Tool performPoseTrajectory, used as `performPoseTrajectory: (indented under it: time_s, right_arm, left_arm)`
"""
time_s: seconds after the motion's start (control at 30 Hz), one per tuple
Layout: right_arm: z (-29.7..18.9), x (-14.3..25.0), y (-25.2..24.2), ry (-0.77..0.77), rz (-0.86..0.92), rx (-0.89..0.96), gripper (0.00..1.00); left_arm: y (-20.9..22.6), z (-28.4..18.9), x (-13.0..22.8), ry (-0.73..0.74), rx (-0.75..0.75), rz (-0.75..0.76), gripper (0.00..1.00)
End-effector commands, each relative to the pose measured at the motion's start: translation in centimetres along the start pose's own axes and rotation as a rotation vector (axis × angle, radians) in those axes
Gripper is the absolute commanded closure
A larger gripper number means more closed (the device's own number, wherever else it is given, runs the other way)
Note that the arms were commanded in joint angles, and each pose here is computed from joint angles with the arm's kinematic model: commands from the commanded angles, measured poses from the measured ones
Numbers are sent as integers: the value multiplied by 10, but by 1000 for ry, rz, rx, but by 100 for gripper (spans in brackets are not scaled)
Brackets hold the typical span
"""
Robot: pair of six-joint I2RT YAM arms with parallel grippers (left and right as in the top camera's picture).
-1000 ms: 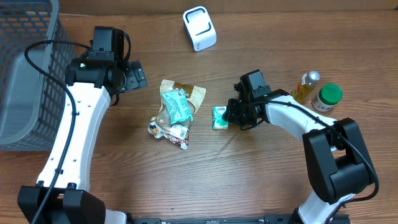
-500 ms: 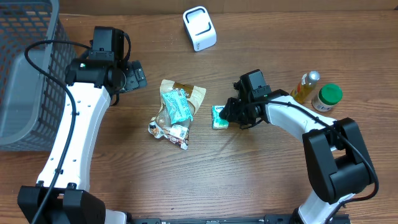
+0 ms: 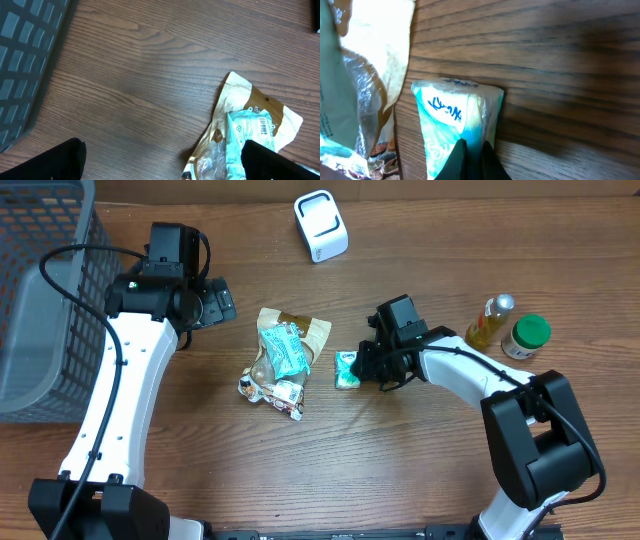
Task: Scan the item barcode
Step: 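Lift the tissue pack and hold it up to the white scanner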
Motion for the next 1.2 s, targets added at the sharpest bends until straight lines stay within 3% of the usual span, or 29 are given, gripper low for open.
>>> performPoseTrajectory:
  time_s: [0.0, 0.3, 0.4, 0.53, 0.67, 1.0, 1.17]
  right_arm:
    - [-2, -3, 2, -20, -11, 15, 96]
    - [-96, -76, 66, -184, -261, 129, 96]
    - [-139, -106, 94, -348, -363, 201, 96]
    - [-162, -136, 112, -544, -490, 268, 96]
    - [-161, -159, 128, -673, -636, 295, 96]
    - [-112, -209, 141, -867, -972, 624, 96]
    - [-87, -230, 134, -945, -1017, 744, 96]
  left_arm:
    - [-1, -3, -3, -12, 3, 27, 0]
    - [-1, -3, -3, -12, 3, 27, 0]
    - [-1, -3, -3, -12, 3, 27, 0]
    - [-1, -3, -3, -12, 3, 27, 1]
    - [-1, -3, -3, -12, 3, 27, 0]
    - [-1, -3, -3, -12, 3, 27, 0]
    - [-1, -3, -3, -12, 3, 27, 1]
Point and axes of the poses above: each gripper's point midway between its finger pads, its own z axis out along the fingers, its own y axis along the line the jaws close on, x = y × z, the point moved 5 cm from there along -z, back along the fingers
